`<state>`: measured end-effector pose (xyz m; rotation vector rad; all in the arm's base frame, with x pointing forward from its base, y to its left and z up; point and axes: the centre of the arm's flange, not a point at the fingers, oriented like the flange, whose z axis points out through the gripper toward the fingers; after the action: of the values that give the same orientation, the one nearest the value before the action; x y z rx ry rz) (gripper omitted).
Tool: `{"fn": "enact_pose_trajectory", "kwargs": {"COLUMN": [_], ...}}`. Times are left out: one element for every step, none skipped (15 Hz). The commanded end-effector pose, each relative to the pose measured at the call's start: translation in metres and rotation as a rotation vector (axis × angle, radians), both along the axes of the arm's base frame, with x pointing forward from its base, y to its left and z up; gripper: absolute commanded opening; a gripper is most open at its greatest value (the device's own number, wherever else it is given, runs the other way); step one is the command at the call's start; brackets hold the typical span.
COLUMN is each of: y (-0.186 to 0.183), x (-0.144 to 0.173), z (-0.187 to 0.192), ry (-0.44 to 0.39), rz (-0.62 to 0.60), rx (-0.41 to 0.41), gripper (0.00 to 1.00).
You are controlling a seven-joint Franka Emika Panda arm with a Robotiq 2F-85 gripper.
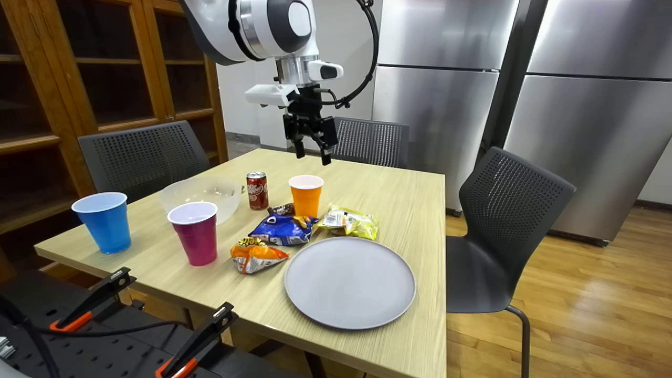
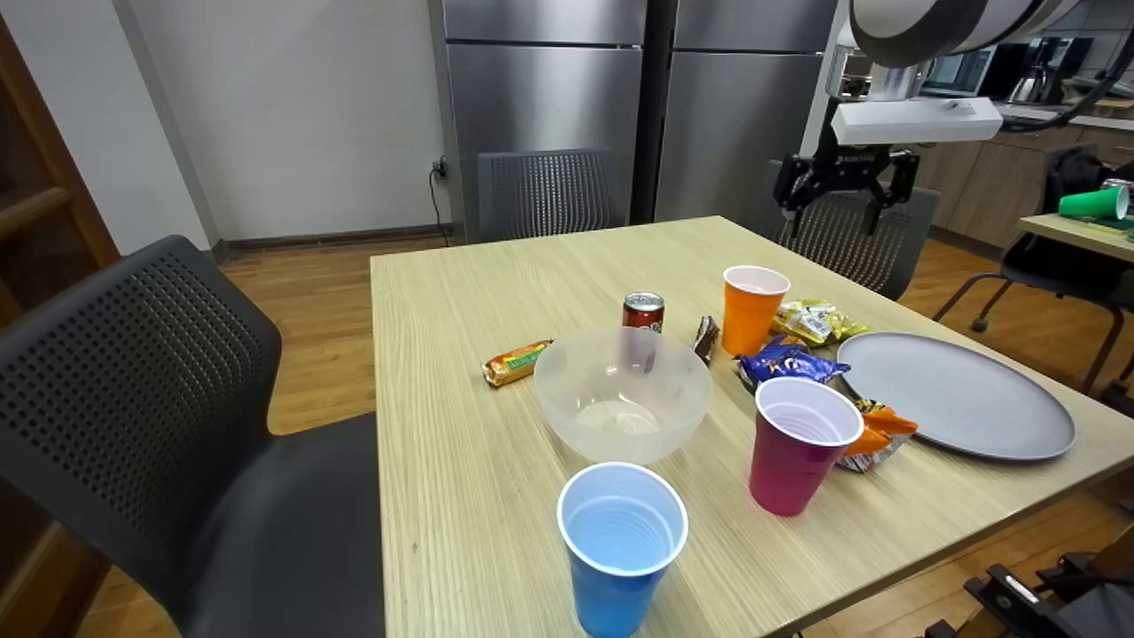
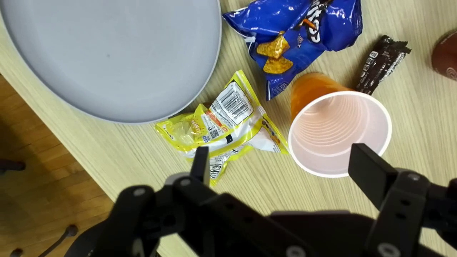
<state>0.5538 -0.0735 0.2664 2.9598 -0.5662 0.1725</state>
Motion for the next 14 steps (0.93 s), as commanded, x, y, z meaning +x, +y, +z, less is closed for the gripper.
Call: {"fn": "enact_pose_trajectory", "kwargs": {"y": [0.004, 0.005, 0.005, 0.006, 0.007, 0.008, 0.008, 0.009, 0.01, 0.011, 0.011, 0.012, 0.012, 0.012], "x": [0.021, 0.024, 0.026, 0.029, 0.031, 0.034, 0.036, 0.039, 0.041, 0.044, 0.046, 0.048, 0.05, 0.052], "z": [-0.012, -0.016, -0.021, -0.025, -0.029, -0.034, -0.037, -0.041, -0.044, -0.048, -0.051, -0.054, -0.056, -0.059], "ry": [0.034, 0.042, 0.051, 0.059, 0.066, 0.075, 0.083, 0.091, 0.097, 0.103, 0.107, 0.114, 0.12, 0.126], "rz": [-0.047, -0.054, -0.061, -0.066, -0.072, -0.079, -0.086, -0.092, -0.097, -0.104, -0.111, -0.118, -0.124, -0.129], "rx": [-0.026, -0.029, -0.032, -0.034, -0.036, -0.038, -0.04, -0.043, -0.043, -0.044, -0.048, -0.05, -0.052, -0.055], "gripper": [1.0, 1.0, 1.0, 1.0, 1.0, 1.0, 1.0, 1.0, 1.0, 1.0, 1.0, 1.0, 1.0, 1.0]}}
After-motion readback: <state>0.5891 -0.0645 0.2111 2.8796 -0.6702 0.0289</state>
